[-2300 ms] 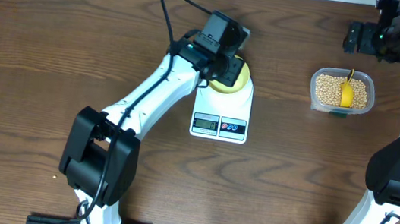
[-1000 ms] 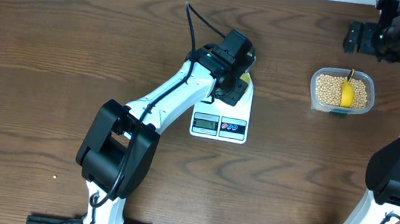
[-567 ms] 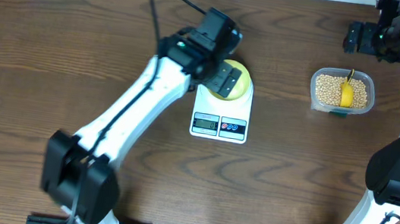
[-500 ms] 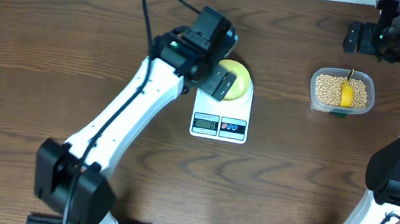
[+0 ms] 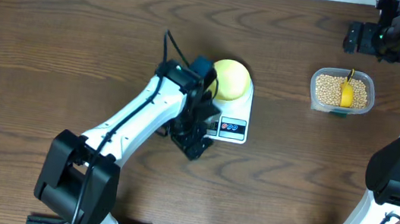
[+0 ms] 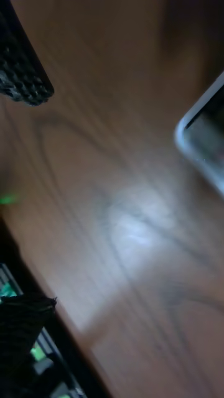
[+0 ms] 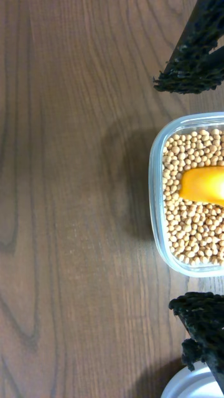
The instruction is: Scoop item into bowl and weigh 50g on scale
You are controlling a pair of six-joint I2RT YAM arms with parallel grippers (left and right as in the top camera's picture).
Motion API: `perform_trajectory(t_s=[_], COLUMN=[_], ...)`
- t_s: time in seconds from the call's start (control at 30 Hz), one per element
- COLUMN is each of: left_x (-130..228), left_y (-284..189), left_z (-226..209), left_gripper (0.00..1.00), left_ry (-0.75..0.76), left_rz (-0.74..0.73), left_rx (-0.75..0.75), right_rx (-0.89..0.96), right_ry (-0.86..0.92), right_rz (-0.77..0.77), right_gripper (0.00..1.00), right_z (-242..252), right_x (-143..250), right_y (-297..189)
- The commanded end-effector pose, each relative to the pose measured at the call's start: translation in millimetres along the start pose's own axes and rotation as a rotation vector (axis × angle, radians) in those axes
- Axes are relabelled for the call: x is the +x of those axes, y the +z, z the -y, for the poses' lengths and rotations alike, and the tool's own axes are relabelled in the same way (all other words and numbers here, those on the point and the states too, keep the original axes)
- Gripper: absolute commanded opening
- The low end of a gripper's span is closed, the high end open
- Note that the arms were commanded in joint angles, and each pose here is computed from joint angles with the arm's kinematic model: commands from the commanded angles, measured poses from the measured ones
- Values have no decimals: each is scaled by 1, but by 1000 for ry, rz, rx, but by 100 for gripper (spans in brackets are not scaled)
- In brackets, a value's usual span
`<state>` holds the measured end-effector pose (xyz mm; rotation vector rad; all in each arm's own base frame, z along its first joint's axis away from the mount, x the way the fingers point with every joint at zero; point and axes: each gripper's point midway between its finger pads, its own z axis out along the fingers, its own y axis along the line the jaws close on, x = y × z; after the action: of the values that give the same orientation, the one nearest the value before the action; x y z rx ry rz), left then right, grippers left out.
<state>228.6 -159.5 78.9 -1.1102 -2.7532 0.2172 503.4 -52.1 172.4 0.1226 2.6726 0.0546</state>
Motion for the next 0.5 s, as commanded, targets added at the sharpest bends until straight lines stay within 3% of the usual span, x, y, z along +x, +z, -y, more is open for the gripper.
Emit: perform_trajectory(t_s=[0.0, 0.47], left_x=[6, 13], left_y=[10, 55], left_z=[-2, -60], left_gripper=[99, 97], left_ry=[22, 1], left_rz=[-21, -15], left_rx=[-3, -290], right_rx=[-5, -6], right_ry=[-4, -4], right_rz=[8, 8], right_gripper=[99, 99], right_z=[-1, -1], right_x=[-3, -3], right_y=[-1, -1])
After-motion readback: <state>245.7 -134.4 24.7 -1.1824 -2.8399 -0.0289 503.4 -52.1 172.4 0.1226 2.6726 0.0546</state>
